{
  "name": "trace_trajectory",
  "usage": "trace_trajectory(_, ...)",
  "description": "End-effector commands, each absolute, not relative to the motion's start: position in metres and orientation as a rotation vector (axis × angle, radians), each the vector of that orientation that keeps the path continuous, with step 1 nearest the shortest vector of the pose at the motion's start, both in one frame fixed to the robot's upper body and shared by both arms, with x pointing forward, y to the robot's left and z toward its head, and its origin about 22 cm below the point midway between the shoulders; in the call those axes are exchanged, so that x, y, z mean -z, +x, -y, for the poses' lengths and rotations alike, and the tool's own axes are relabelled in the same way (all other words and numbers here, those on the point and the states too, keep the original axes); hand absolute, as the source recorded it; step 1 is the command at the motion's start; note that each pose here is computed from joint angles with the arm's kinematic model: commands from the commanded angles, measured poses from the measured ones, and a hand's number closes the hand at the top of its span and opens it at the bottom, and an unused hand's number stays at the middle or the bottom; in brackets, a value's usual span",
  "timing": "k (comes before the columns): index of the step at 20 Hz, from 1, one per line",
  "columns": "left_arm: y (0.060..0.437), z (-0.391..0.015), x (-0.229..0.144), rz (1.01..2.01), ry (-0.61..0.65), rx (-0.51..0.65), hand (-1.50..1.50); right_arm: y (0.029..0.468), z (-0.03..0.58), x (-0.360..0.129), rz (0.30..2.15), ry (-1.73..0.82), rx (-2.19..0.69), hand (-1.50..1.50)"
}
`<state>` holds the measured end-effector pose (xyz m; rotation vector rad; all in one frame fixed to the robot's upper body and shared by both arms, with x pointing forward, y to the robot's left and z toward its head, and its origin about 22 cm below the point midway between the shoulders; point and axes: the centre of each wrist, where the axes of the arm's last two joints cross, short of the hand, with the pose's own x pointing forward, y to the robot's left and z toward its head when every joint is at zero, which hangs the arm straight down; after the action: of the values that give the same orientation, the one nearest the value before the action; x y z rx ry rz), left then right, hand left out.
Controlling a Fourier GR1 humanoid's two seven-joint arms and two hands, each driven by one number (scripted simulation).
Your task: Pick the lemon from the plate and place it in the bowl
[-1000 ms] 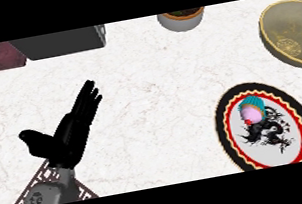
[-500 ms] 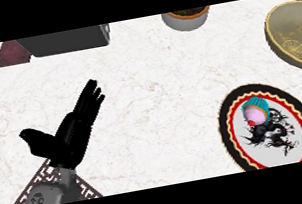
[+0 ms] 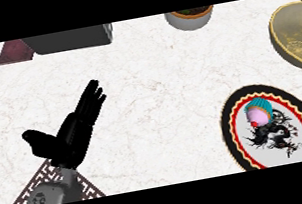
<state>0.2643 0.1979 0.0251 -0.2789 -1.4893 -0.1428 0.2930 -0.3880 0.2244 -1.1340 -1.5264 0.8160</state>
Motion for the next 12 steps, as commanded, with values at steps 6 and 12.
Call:
trace_trajectory(6, 0.270, -0.188, -0.026, 1.488, -0.314, 0.164, 0.00, 0.362, 0.421, -0.185, 1.441, -1.280, -0.893, 1.50)
trace_trajectory(12, 0.269, -0.179, -0.031, 1.513, -0.318, 0.178, 0.00, 0.390, 0.420, -0.155, 1.201, -1.262, -0.945, 1.50)
